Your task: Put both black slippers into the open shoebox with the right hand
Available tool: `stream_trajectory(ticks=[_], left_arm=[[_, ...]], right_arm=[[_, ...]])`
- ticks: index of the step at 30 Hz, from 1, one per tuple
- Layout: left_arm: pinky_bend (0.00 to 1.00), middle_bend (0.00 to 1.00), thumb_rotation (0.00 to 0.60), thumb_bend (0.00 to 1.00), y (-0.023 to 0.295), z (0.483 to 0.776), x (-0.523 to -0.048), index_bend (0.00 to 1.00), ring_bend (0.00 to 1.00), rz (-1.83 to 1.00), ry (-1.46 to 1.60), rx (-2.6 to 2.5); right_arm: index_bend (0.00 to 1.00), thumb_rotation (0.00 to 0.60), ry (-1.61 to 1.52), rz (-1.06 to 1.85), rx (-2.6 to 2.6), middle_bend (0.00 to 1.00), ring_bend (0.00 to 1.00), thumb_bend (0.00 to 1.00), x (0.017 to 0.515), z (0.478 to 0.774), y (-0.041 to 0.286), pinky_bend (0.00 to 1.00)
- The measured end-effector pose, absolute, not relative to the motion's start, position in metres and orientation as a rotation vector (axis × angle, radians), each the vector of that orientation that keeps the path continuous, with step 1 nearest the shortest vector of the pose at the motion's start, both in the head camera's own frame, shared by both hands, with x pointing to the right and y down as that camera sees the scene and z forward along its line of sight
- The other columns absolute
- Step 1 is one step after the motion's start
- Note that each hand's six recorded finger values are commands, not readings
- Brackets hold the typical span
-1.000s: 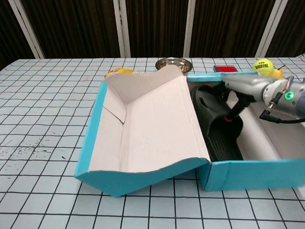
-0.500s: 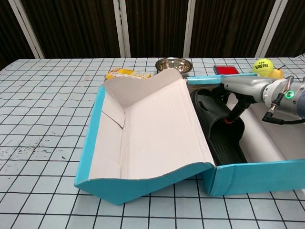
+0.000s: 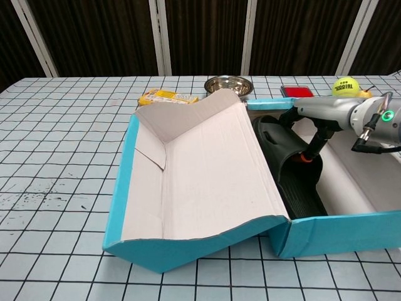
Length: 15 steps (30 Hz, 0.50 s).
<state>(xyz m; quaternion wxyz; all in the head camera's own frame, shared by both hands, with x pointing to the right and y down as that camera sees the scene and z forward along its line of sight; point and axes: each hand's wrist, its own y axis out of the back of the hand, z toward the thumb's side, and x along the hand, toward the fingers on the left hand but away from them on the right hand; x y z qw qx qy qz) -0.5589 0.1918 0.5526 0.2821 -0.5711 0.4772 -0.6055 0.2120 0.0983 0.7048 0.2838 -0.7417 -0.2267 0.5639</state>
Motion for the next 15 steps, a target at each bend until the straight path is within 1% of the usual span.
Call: stream_trajectory(ticks=[15], left_arm=[[0.07, 0.00, 0.600, 0.33, 0.192, 0.551, -0.561, 0.01, 0.00, -1.618, 1.288, -1.529]], right_arm=[[0.33, 0.600, -0.513, 1.569, -1.947, 0.30, 0.09, 0.30, 0.212, 0.689, 0.089, 0.00]])
